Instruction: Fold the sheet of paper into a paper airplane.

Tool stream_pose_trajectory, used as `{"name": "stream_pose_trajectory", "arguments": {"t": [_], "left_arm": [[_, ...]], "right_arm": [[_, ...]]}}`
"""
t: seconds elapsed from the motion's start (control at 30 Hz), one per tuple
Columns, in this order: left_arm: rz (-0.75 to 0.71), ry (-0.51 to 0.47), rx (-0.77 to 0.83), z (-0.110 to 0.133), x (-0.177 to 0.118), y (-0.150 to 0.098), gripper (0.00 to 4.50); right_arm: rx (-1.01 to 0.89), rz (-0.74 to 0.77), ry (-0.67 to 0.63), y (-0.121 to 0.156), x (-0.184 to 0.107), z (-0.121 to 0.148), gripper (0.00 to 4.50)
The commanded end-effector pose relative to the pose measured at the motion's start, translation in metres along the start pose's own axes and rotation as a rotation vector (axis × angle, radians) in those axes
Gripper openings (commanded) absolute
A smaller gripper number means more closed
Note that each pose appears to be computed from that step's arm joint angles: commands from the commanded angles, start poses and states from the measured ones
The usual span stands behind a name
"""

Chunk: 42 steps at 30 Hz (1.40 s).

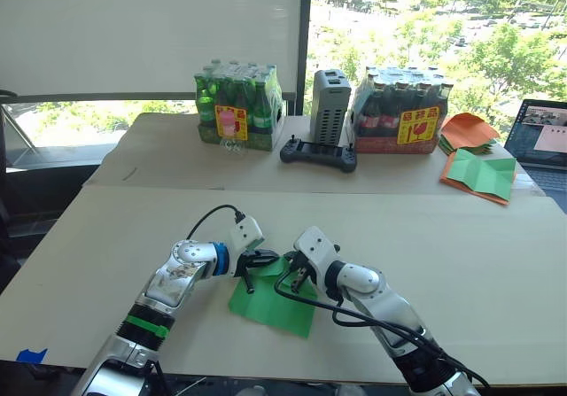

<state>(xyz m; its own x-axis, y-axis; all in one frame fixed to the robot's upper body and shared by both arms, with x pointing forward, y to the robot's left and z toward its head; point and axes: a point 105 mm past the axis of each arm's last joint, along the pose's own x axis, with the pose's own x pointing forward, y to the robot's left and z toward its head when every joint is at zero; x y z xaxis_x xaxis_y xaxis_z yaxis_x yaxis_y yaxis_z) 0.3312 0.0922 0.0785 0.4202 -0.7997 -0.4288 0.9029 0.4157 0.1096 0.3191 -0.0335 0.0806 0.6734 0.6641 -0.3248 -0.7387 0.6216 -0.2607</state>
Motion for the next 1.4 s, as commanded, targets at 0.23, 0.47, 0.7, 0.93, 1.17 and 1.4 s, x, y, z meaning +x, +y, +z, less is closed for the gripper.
{"name": "stream_pose_trajectory", "arguments": {"t": [0.23,0.47,0.7,0.93,1.17,1.4], "left_arm": [[-0.025,0.131,0.015,-0.034,-0.013,-0.012,0.04],[-0.018,0.153,0.002,-0.043,-0.022,-0.015,0.04],[-0.023,0.170,-0.010,-0.050,-0.037,-0.024,0.04],[0.010,0.189,-0.040,-0.056,-0.054,-0.030,0.04],[0.047,0.214,-0.056,-0.063,-0.068,-0.028,0.04],[0.088,0.214,-0.059,-0.062,-0.082,-0.021,0.04]], "right_arm": [[-0.004,0.019,0.025,0.006,0.000,-0.005,0.00],[-0.003,0.024,0.028,0.007,0.000,-0.005,0.00],[-0.007,0.025,0.026,0.006,0.002,-0.005,0.00],[-0.009,0.032,0.025,0.006,0.002,-0.004,0.00],[-0.013,0.040,0.022,0.007,0.003,-0.003,0.00],[-0.016,0.042,0.017,0.007,0.003,-0.002,0.00]]}}
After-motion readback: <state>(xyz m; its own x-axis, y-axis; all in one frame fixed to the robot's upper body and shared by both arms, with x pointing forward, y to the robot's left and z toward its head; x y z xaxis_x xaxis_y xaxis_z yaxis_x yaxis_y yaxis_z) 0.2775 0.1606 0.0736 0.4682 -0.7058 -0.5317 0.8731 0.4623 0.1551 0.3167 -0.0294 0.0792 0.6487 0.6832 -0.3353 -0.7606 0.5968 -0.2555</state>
